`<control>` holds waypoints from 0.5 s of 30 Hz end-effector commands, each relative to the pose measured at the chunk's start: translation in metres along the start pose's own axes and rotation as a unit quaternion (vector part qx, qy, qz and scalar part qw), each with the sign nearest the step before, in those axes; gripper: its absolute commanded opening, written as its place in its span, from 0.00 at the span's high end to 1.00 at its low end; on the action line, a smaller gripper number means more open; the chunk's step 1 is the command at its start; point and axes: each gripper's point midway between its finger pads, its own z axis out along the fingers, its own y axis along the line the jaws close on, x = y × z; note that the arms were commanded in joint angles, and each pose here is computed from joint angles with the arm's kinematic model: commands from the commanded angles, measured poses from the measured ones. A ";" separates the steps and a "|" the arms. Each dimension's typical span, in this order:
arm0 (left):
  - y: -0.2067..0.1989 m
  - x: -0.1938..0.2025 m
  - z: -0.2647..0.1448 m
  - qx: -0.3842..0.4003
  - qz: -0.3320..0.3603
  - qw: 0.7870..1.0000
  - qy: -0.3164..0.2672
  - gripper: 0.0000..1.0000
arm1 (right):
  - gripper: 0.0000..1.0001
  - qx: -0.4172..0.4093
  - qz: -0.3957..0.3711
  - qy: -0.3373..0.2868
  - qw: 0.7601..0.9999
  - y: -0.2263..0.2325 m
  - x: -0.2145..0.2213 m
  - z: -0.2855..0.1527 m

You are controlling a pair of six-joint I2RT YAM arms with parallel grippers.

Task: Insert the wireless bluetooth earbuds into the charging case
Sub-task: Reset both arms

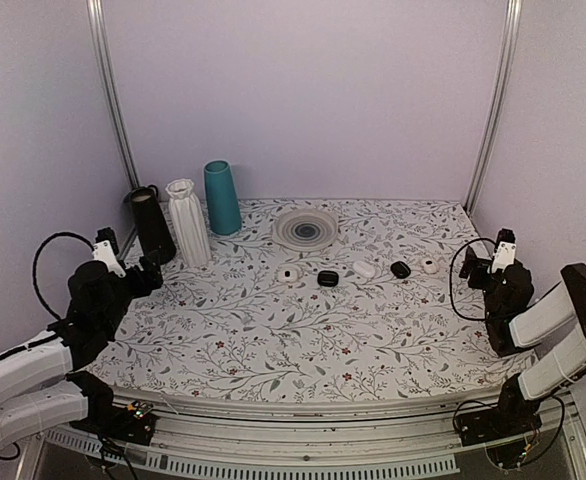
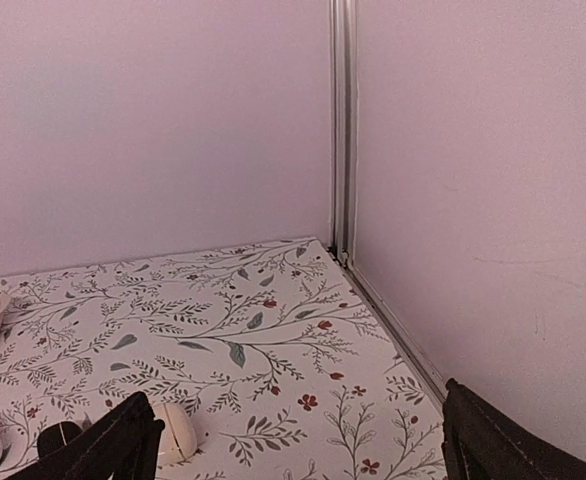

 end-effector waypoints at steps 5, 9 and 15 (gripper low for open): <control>0.056 -0.026 -0.009 -0.123 0.047 0.987 -0.089 0.04 | 0.01 -0.036 -0.005 -0.027 0.999 0.011 -0.016 0.008; 0.067 -0.033 -0.003 -0.152 0.064 0.979 -0.120 0.04 | 0.01 -0.039 -0.006 -0.029 0.999 0.010 -0.011 0.013; 0.078 -0.029 0.018 -0.190 0.117 0.966 -0.129 0.04 | 0.01 -0.037 0.003 -0.014 0.999 0.008 -0.006 0.016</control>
